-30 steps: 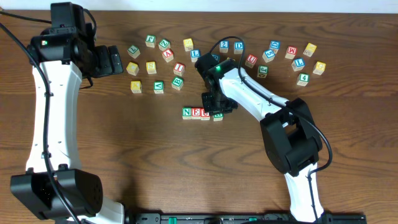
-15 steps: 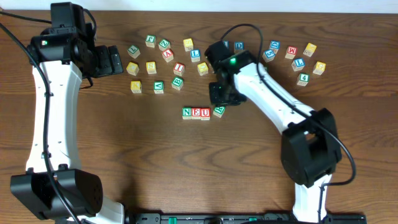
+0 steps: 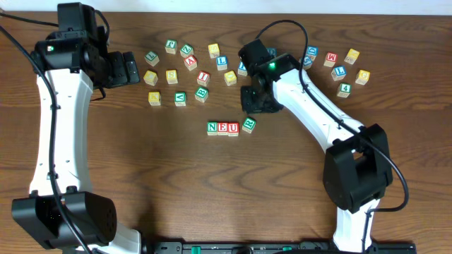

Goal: Spell out NEURIPS
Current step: 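Carry the R block down and lower it right of the U block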

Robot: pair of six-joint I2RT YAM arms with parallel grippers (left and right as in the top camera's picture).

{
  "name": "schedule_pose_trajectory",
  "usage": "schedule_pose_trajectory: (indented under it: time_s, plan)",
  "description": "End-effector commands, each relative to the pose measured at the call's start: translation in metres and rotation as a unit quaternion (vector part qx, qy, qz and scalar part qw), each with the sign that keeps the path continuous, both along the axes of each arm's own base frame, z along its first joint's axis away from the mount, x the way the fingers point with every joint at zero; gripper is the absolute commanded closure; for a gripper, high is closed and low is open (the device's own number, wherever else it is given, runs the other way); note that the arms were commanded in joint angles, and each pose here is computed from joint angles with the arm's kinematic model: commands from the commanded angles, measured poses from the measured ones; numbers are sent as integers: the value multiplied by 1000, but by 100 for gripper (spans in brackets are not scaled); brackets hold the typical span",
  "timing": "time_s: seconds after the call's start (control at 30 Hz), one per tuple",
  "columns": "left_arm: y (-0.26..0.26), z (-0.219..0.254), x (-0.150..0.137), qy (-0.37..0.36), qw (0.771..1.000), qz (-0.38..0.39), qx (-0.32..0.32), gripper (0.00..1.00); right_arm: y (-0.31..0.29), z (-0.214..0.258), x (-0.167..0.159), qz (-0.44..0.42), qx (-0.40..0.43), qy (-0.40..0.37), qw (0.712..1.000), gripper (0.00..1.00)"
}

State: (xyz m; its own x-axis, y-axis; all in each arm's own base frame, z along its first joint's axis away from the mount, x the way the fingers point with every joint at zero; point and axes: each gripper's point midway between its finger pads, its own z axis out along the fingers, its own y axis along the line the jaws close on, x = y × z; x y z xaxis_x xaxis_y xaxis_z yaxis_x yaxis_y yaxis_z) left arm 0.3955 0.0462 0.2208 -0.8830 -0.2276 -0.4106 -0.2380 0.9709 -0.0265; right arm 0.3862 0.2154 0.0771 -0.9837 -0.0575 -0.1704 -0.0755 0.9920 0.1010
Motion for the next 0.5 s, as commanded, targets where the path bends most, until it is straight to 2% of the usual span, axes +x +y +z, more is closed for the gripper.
schedule_pose_trajectory:
  time_s: [0.0,0.23,0.47]
  plan:
    - [4,7,-1,-7,1000,-1,9,0,-9,-28,0,-2,-28,17,999,72]
    - [4,7,-1,-7,1000,-1,9,0,-24,-47,14,-22,-49,11,999,74]
    - [4,7,-1,-7,1000,-1,9,0,-28,-55,2,-20,-56,36,998,75]
